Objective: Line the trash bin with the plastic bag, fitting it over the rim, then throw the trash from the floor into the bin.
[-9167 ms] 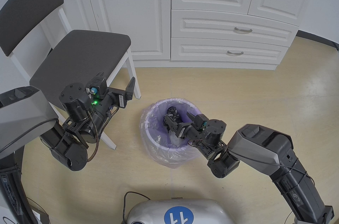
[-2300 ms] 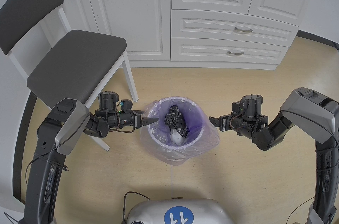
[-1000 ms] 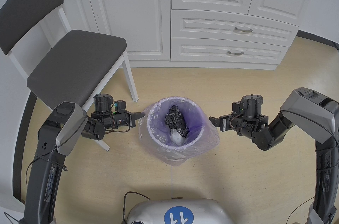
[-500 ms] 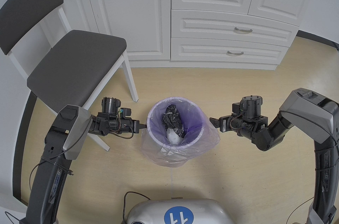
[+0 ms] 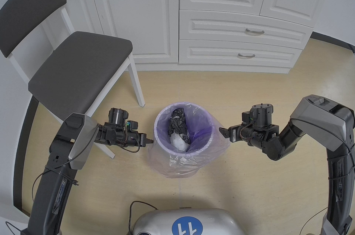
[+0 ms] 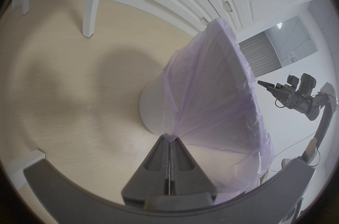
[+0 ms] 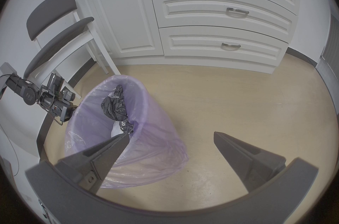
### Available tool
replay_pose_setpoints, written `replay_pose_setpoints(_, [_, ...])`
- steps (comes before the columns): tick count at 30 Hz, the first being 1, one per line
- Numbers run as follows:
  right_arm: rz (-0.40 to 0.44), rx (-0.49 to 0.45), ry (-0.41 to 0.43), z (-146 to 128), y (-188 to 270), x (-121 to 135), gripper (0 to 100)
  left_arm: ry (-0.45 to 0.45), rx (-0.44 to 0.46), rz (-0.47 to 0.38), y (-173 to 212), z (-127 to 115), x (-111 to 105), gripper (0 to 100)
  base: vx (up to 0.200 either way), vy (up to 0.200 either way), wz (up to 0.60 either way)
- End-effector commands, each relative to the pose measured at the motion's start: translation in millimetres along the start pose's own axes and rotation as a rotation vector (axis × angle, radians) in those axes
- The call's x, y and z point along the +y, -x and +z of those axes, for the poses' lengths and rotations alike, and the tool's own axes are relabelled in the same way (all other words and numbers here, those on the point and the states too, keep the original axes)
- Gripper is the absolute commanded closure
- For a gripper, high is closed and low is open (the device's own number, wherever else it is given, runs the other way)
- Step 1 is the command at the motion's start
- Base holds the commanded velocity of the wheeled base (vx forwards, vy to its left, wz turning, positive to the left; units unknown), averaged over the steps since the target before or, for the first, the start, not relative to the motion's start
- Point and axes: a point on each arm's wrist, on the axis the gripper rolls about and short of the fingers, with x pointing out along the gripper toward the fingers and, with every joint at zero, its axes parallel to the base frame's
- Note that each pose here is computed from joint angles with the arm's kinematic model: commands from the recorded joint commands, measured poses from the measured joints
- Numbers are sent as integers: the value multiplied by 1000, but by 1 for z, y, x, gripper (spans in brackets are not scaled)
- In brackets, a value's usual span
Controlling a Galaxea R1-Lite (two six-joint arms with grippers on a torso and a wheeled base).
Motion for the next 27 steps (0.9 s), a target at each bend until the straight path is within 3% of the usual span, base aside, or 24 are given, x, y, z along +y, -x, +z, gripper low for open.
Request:
replay_pose_setpoints(1, [0,4,1,-2,-1,0,0,19,23,9,-2,-6,3,100,0,0,0])
replay_pose_setpoints(14, [-10,19,19,-9,-7,-4,0,52,67,14,-6,-16,6,100,0,0,0])
replay_pose_setpoints(27, [-67,19,3,-26,-48,-33,0,48,64,17,-4,-13,3,100,0,0,0])
